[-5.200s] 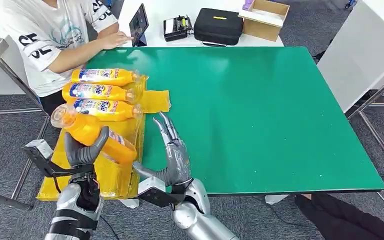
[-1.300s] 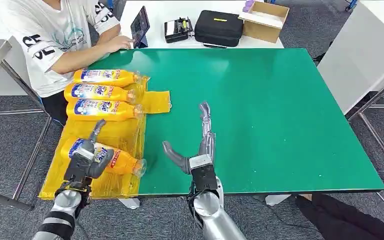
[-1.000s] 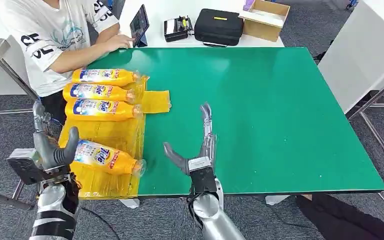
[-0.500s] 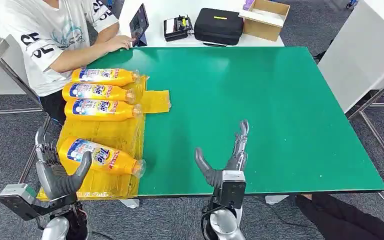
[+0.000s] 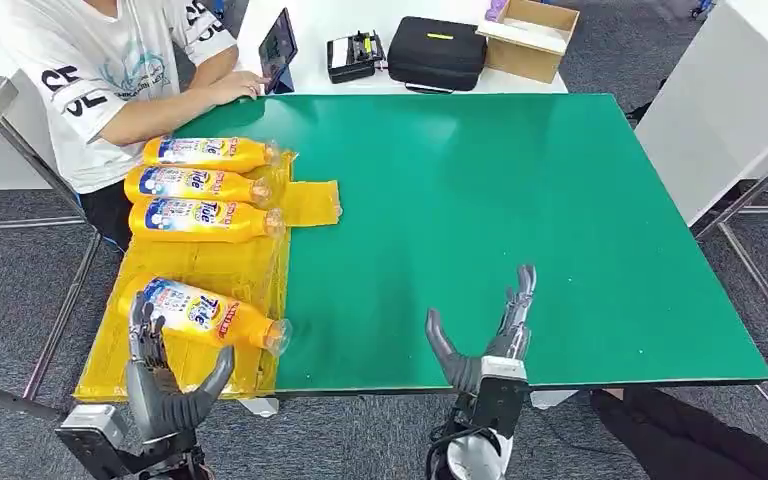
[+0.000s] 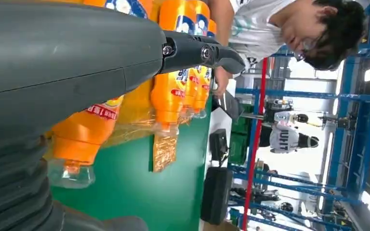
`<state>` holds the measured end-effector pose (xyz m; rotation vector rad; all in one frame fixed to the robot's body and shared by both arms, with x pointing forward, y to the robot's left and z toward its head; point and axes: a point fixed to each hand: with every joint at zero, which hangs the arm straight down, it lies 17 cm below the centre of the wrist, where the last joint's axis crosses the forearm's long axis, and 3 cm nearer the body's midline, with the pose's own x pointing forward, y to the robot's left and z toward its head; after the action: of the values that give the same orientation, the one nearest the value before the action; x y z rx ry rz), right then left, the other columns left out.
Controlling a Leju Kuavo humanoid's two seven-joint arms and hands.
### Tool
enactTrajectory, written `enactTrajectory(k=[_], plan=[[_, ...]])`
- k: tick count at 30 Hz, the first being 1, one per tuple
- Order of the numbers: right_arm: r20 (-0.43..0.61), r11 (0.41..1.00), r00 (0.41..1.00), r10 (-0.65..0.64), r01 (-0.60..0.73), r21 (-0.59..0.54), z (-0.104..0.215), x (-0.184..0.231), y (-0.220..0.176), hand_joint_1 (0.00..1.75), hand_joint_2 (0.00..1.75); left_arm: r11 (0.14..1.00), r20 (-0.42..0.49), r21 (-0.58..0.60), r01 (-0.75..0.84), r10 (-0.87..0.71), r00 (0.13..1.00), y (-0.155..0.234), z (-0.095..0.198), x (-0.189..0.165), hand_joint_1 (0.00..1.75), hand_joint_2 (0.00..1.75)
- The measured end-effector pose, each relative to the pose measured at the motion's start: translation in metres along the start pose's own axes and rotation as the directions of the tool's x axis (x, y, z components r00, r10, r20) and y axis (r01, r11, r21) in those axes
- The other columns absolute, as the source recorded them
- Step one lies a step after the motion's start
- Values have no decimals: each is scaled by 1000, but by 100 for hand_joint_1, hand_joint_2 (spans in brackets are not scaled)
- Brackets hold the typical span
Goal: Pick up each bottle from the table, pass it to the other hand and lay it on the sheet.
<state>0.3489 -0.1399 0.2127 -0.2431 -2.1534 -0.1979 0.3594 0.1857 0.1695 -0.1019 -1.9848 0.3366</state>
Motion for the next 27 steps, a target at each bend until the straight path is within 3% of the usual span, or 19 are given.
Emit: enactTrajectory(k=[1, 2, 4, 5, 6, 27], plan=[[5, 1000, 1000, 7, -7, 5, 0, 1, 1, 175, 175, 1000, 2, -5, 6, -6, 1000, -3, 0, 0, 108, 175], [13, 1000, 1000, 16, -16, 12, 0, 2, 2, 175, 175, 1000, 12, -10, 30, -29, 999, -6, 1, 1, 171, 175], [19, 1000, 1000, 21, -21, 18, 0, 3, 3, 175, 175, 998, 24, -29, 55, -54, 998, -16, 3, 2, 171, 175], [21, 1000, 1000, 22, -22, 20, 1, 3, 4, 3, 175, 998, 24, -36, 53, -53, 998, -20, 4, 2, 14, 175], [24, 999, 999, 23, -23, 25, 1, 4, 5, 0, 175, 998, 23, -41, 50, -49, 999, -24, 4, 2, 0, 175], [-14, 998, 999, 28, -28, 54, 15, -6, 12, 0, 175, 997, 23, -49, 64, -63, 998, -39, 8, 1, 0, 175]])
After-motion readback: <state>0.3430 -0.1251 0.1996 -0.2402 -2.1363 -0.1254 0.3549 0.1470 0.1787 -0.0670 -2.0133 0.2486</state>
